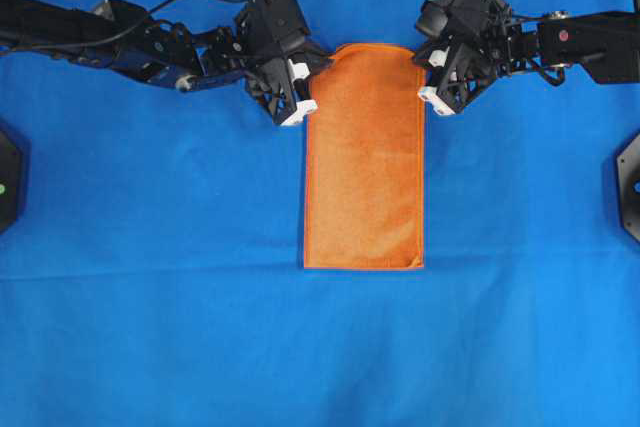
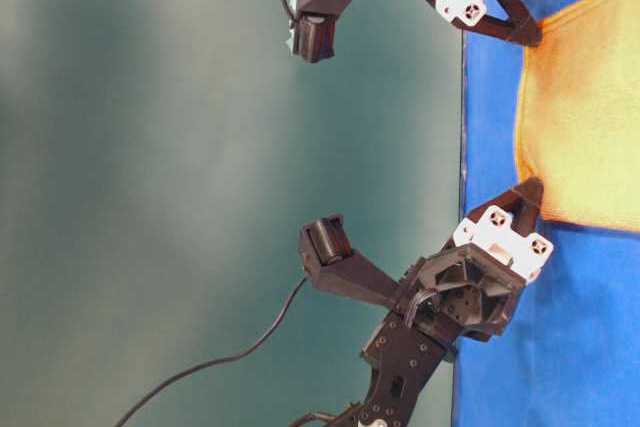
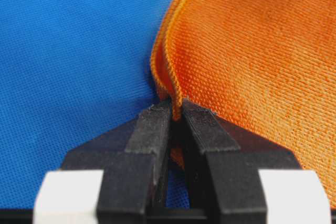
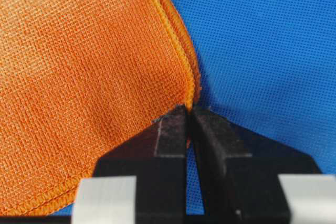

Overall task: Fold the orange towel.
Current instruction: 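Pinch the strip's top two corners with both grippers, then lift the top edge and fold it down onto the bottom half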

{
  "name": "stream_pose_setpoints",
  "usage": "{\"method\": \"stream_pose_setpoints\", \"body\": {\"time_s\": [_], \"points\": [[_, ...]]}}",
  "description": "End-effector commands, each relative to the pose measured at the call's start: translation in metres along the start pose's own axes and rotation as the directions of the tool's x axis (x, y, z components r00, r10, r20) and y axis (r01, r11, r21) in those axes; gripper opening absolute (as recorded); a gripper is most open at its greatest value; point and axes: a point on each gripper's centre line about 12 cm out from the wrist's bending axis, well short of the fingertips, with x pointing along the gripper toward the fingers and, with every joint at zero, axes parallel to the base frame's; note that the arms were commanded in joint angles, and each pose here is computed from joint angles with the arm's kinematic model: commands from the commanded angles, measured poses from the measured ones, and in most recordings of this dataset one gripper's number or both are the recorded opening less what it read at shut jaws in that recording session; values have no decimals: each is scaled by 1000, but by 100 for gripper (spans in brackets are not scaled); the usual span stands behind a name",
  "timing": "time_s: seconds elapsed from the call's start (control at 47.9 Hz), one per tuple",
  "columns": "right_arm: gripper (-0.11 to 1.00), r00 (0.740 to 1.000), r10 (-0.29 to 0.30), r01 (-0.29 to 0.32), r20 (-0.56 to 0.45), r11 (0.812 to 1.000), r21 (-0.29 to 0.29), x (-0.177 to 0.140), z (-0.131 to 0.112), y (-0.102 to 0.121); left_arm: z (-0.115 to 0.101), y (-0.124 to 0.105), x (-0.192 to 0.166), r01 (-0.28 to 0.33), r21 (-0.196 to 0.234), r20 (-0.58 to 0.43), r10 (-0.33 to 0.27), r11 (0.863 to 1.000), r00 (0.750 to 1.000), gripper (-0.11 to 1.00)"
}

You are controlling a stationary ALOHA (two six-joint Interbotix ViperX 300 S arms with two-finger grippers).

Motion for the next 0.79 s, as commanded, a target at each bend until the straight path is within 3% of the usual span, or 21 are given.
{"method": "stream_pose_setpoints", "body": {"time_s": [0.0, 0.146, 0.396, 0.772], "points": [[4, 999, -3, 3, 43, 1000, -1, -8, 14, 1, 13, -3, -7, 6, 9, 29, -6, 1000, 1000, 2], [4, 997, -39, 39, 64, 999, 1, -22, 23, -2, 30, 3, -20, -6, 12, 71, 5, 1000, 997, 2], [4, 992, -82, 83, 95, 997, 0, -40, 35, -8, 48, 19, -30, -46, 64, 117, 38, 997, 992, 2], [4, 987, -67, 67, 145, 998, 1, -59, 40, 1, 58, 10, -47, -27, 86, 101, 19, 996, 995, 2]]}}
